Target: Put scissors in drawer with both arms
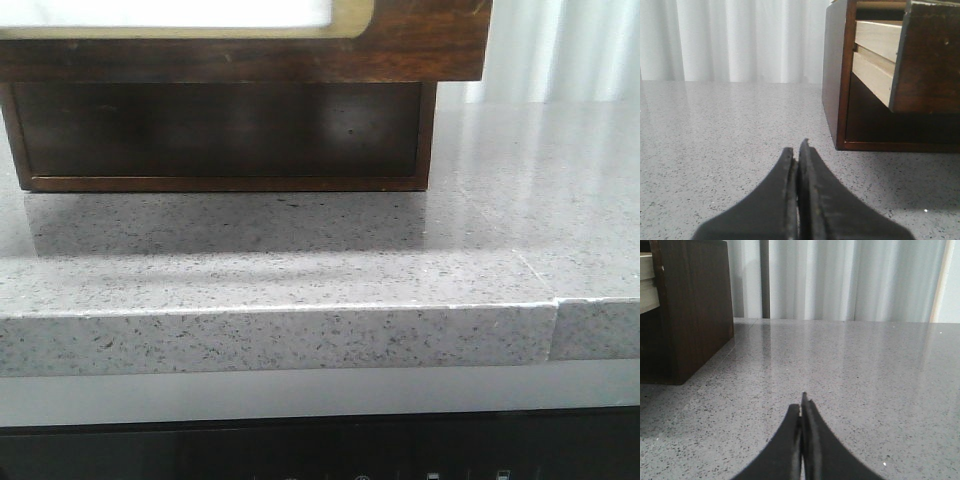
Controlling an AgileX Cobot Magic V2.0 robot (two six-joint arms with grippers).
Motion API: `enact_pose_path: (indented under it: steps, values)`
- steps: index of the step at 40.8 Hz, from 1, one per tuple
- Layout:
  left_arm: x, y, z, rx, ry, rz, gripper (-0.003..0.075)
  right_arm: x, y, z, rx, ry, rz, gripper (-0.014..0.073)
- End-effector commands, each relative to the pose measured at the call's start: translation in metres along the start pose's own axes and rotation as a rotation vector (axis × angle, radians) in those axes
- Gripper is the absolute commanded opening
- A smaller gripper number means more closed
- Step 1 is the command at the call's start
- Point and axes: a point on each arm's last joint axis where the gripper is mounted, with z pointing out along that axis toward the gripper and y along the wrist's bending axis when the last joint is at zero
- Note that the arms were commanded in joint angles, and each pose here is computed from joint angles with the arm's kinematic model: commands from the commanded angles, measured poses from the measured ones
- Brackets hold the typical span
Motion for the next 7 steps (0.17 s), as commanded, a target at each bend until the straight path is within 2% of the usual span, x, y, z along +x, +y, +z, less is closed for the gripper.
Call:
enact_pose_path:
  steps: [1,7]
  values:
    - [-0.0002,0.0004,-0.0009,-0.001,-0.080,-0.015,-0.0020,-0.0069,0.0002,-0.0016,0.000,-0.085,-0.002,-0.0117]
    - [-0.0002,0.0004,-0.0009,-0.001,-0.080,-0.015,-0.0020,-0.0069,0.0002,-0.0016,0.000,-0.085,-0.002,-0.0117]
